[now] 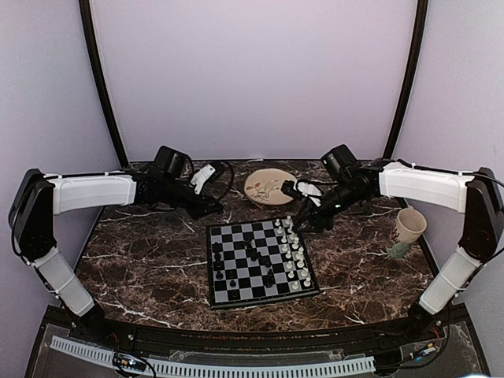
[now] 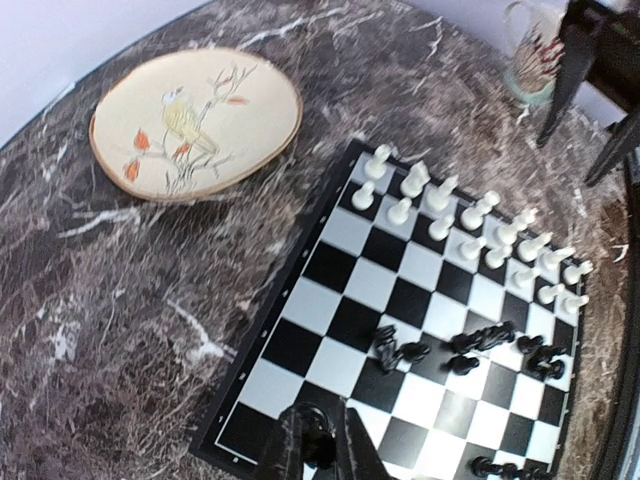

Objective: Set up the chess pieces on the board
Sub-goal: Pass from the right arm to the left

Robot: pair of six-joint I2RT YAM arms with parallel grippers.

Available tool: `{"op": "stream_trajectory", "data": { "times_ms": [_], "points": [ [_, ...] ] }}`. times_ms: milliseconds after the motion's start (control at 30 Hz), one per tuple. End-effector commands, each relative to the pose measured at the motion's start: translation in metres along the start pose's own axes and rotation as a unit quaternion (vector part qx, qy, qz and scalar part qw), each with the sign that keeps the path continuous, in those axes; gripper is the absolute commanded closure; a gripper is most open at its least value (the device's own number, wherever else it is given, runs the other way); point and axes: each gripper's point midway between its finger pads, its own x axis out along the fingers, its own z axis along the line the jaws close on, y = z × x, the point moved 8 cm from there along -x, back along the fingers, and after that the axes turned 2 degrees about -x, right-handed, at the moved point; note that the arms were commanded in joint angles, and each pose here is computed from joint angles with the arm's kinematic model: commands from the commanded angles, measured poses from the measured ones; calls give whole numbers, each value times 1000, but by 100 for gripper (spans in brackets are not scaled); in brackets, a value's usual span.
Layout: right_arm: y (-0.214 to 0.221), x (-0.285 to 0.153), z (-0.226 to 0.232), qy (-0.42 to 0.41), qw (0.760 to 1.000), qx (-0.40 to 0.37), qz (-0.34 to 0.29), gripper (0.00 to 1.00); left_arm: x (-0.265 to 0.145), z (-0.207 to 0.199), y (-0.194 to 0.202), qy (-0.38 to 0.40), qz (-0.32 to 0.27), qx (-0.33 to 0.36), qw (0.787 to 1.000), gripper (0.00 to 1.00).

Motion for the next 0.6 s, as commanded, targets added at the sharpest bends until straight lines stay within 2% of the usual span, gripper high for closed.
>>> {"op": "stream_trajectory", "data": {
  "times_ms": [0,233,567],
  "points": [
    [-8,-7,-8,45,998,-29,-19,61,17,17,19,-48,78,-18,996,94],
    [-10,-6,-7,33,999,-30,-25,61,47,33,35,-63,141,-47,987,94],
    [-10,-5,-6,29,999,-32,-26,61,50,33,47,-62,158,-54,984,93]
  ]
}}
